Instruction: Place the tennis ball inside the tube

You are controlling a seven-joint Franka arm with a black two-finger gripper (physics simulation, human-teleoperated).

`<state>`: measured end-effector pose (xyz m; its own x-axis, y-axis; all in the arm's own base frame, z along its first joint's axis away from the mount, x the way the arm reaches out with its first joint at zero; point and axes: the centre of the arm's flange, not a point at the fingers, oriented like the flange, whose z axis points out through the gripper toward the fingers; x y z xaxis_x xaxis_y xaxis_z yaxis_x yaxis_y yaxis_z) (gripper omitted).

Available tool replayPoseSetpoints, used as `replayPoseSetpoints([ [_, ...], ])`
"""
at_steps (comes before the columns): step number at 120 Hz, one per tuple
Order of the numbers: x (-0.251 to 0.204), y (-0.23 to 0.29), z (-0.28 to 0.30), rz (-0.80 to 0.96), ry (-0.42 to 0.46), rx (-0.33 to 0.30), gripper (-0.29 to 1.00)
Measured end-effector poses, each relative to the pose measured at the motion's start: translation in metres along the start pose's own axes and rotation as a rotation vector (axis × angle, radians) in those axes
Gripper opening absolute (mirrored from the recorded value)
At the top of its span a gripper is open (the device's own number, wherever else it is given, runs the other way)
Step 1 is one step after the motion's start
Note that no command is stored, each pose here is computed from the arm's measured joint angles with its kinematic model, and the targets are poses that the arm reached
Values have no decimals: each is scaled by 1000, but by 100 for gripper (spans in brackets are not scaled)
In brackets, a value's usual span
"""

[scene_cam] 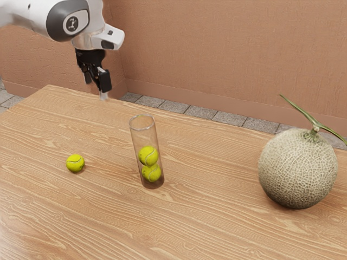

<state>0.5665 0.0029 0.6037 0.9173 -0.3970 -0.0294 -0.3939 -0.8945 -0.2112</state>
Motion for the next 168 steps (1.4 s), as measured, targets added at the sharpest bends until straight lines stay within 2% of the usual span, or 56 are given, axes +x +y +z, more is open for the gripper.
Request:
replayPoseSetpoints([
  [9, -5, -1, 12, 12, -19, -7, 70],
  [43, -19, 2, 115, 64, -193, -89, 70],
  [67, -52, -33, 177, -18, -248, -140, 70],
  [93, -51, -51, 237, -66, -235, -156, 70],
  [125, -67, -99, 315, -161, -206, -166, 70],
  [168, -59, -127, 362, -240, -119, -181, 68],
])
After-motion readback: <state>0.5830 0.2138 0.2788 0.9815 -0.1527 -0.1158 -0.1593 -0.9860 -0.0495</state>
